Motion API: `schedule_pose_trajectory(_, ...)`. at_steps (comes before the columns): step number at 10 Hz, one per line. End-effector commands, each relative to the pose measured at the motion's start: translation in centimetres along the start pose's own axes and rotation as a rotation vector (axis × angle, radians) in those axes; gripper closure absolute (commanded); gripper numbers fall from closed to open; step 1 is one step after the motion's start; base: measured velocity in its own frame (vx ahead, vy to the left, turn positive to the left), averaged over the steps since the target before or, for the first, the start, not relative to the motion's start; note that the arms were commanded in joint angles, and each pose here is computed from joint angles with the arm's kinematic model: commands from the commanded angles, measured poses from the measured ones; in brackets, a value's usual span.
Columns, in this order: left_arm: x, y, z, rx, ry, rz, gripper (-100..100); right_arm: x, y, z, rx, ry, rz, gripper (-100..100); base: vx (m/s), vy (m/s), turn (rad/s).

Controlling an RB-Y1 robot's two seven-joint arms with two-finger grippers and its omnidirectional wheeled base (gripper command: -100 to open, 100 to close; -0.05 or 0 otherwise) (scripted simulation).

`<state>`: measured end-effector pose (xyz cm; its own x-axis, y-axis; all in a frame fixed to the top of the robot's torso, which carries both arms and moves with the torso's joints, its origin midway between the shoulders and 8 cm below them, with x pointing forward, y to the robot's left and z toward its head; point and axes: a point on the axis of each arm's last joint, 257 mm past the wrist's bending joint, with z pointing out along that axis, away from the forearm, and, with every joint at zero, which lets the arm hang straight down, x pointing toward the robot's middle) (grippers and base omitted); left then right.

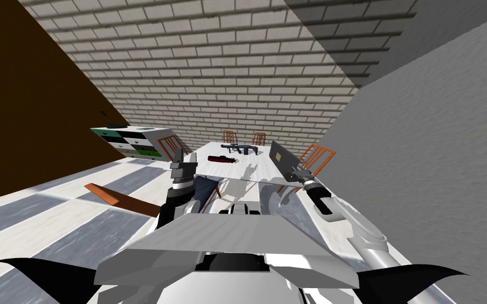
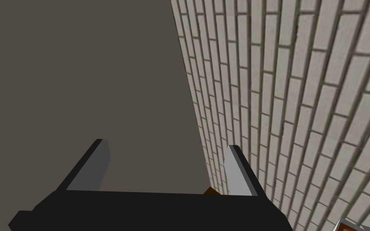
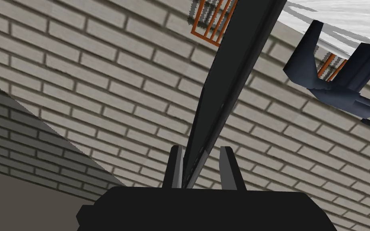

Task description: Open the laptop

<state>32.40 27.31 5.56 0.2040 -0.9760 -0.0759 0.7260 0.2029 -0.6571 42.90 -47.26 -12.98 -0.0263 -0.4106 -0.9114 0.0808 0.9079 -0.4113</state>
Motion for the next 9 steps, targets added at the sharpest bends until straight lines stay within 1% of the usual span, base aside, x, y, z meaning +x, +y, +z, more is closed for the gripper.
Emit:
schedule_pose_trajectory(1, 0.0, 0.0, 0.0, 0.0, 0.0, 0.0, 0, 0.0, -0.1, 0.2, 0.001, -0.001, 0.039, 100, -0.005, -0.039, 0.005)
schedule_pose_trajectory(2, 0.0, 0.0, 0.0, 0.0, 0.0, 0.0, 0, 0.7, 0.1, 0.6, 0.008, 0.0, 0.127, 100, -0.02, -0.069, 0.02)
schedule_pose_trajectory(9, 0.0, 0.0, 0.0, 0.0, 0.0, 0.0, 0, 3.2, 1.6, 2.1, 0.023, 0.0, 0.415, 100, -0.038, -0.078, 0.025)
